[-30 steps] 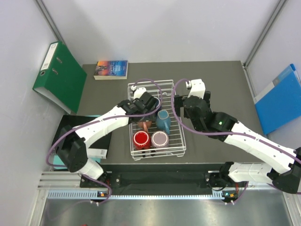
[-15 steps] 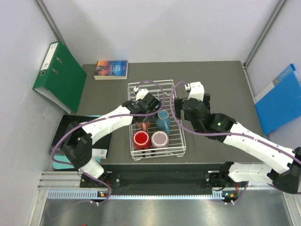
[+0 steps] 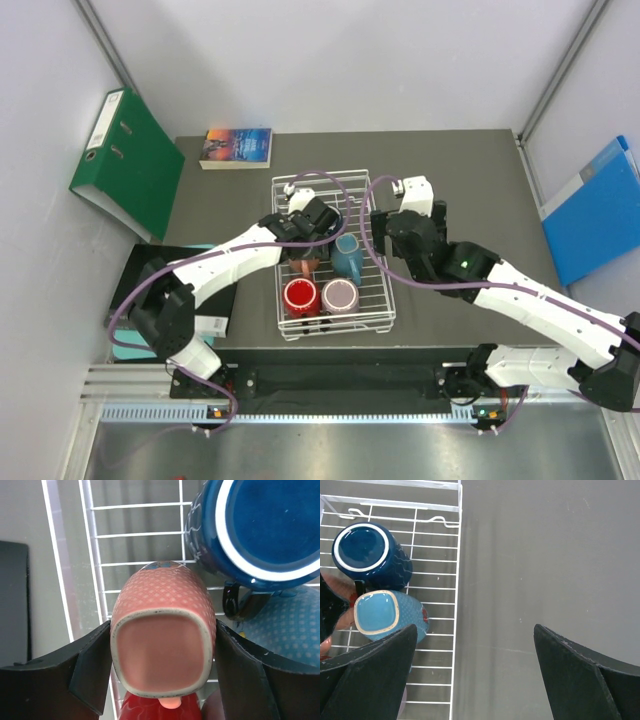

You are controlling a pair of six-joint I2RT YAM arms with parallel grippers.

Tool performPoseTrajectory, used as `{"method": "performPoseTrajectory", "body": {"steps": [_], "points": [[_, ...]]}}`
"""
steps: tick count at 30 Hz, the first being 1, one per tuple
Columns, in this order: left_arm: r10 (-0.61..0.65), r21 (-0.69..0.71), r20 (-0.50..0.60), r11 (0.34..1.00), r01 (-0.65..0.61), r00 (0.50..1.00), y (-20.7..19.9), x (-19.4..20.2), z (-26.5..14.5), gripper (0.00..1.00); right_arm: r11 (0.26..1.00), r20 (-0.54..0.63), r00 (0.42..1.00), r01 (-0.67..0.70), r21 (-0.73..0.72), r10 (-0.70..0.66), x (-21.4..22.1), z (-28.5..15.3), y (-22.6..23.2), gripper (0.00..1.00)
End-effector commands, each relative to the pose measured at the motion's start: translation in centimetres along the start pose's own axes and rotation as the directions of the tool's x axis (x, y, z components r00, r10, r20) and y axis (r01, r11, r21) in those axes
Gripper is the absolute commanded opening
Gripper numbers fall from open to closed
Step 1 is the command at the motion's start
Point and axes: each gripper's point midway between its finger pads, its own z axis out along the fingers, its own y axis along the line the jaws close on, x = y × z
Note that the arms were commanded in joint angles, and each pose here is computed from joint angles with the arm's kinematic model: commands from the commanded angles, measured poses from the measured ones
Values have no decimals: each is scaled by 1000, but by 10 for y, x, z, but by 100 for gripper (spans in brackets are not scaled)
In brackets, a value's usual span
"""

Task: Unload the cups from the dish rack

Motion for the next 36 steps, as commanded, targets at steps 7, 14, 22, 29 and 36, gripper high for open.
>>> {"method": "performPoseTrajectory", "body": {"steps": [7, 14, 22, 29, 36], "points": [[-10, 13, 149, 1000, 8, 989, 9, -59, -55, 0, 1000, 59, 998, -24, 4, 24, -22, -1, -2, 100], [-46, 68, 235, 997, 30, 971, 5, -99, -93, 0, 997, 89, 995, -56, 61, 51, -37, -2, -8, 100], [-152, 244, 338, 967, 70, 929, -13, -150, -150, 0, 983, 101, 980, -176, 58, 170, -66, 4, -13, 100], [-274, 484, 321, 870, 92, 907, -41, -162, -174, 0, 920, 114, 933, -306, -245, 340, -92, 0, -8, 100], [-409, 802, 213, 591, 80, 888, -70, -174, -205, 0, 811, 68, 890, -377, -448, 451, -106, -11, 7, 100]]}}
